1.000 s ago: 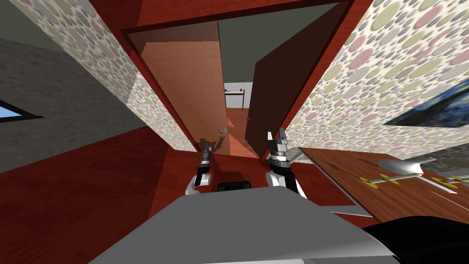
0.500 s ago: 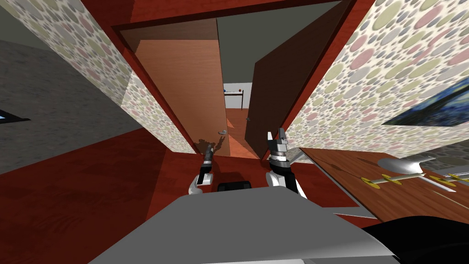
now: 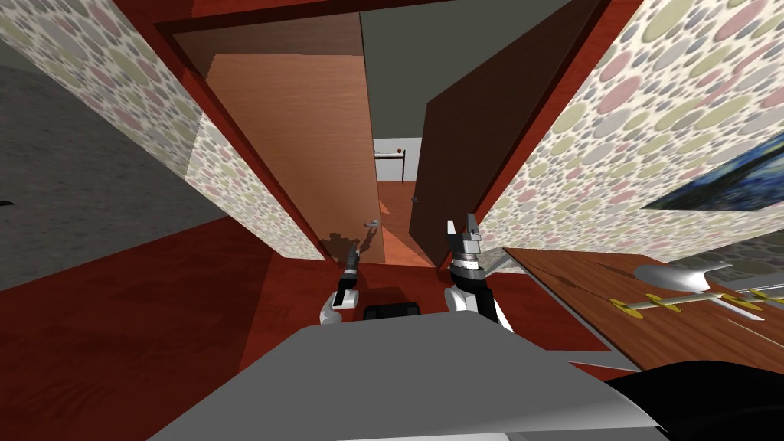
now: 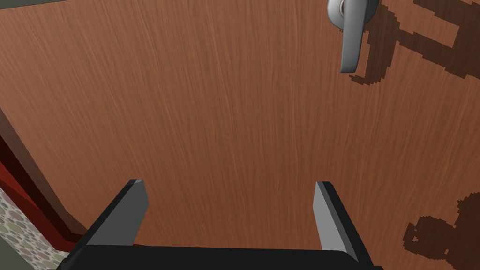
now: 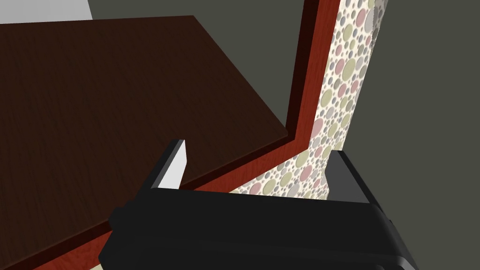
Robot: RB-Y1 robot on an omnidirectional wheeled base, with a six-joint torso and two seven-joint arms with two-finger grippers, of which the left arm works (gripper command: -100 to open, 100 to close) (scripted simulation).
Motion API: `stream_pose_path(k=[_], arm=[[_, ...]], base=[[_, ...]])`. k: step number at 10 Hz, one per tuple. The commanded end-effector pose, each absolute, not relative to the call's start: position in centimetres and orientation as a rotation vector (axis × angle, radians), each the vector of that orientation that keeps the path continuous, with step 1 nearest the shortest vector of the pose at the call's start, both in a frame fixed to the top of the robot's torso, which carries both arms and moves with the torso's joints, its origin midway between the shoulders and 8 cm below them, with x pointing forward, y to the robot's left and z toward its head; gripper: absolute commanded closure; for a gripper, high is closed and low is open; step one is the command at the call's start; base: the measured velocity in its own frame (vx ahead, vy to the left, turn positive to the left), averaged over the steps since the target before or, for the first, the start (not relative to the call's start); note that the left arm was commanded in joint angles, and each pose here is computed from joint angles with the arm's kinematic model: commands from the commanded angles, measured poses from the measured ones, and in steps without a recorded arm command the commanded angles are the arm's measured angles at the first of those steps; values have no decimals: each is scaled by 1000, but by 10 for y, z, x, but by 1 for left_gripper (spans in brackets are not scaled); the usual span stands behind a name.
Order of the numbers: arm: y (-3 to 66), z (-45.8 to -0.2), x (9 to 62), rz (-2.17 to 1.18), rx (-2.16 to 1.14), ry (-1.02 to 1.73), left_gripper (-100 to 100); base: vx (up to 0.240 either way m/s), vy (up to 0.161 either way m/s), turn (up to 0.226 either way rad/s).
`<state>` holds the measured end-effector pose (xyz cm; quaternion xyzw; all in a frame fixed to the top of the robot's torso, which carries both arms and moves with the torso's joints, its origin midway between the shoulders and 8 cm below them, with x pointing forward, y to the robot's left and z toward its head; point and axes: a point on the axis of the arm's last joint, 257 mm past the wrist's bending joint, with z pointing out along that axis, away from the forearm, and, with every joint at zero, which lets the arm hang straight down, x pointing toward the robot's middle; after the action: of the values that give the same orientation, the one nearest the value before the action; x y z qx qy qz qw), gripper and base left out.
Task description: Push the door open
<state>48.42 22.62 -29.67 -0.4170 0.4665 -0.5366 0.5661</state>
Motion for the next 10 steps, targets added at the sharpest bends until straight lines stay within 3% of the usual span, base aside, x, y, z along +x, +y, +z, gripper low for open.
stream_pose_path(k=[1, 10], arm=[[224, -302, 486, -1261, -989, 1104, -100], [203, -343, 491, -1260, -1066, 1173, -100]], base=[[53, 29, -9], [65, 32, -27]])
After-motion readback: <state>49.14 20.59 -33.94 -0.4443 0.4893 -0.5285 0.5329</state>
